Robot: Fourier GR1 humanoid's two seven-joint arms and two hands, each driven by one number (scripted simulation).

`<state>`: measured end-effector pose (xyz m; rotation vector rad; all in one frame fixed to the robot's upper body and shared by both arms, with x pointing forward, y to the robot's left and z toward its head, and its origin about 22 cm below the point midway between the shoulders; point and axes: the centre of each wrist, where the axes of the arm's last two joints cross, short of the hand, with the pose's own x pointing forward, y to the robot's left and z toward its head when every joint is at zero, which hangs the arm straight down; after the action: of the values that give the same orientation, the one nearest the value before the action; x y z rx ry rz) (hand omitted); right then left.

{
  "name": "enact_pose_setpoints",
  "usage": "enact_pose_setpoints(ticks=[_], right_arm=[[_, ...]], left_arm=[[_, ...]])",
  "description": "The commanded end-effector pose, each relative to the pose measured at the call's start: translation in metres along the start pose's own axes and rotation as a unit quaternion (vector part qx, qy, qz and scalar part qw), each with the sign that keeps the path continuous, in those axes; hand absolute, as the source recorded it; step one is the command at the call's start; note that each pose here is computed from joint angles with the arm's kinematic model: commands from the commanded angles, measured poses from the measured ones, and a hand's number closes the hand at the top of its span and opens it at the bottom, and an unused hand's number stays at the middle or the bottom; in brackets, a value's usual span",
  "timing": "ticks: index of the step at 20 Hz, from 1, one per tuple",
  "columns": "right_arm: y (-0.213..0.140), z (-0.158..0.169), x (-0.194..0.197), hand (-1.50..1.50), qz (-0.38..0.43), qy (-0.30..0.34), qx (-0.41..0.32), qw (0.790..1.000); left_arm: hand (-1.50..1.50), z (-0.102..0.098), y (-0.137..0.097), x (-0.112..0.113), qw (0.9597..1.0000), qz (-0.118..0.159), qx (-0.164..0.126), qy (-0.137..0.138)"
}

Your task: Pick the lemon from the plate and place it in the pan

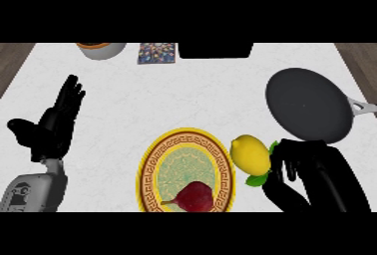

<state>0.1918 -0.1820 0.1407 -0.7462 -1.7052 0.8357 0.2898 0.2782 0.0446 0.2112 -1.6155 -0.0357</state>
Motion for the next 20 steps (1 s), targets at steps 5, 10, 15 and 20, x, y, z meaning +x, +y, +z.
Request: enact_pose_setpoints(ticks=[5,10,15,20], right_arm=[[-0.027,-0.055,-0.086,1.50,-0.084,0.053,-0.071,0.993],[-0.052,-0.084,-0.150,1.50,-0.047,0.077,-0.083,0.992],[-0.055,-0.104,-0.205,1.50,0.068,0.090,-0.105,0.988],[-0.048,-0.126,-0.243,1.50,0.066,0.110,-0.122,0.984]], left_arm=[[0.00,-0.004,-0.003,0.004,1.0000,-0.004,-0.005,-0.006],[0.00,-0.010,-0.014,0.019,1.0000,-0.005,-0.008,0.001],[0.00,-0.007,-0.023,0.002,0.9998,0.000,-0.017,-0.008],[0.00,-0.016,-0.015,0.015,0.9993,0.004,-0.036,-0.013]])
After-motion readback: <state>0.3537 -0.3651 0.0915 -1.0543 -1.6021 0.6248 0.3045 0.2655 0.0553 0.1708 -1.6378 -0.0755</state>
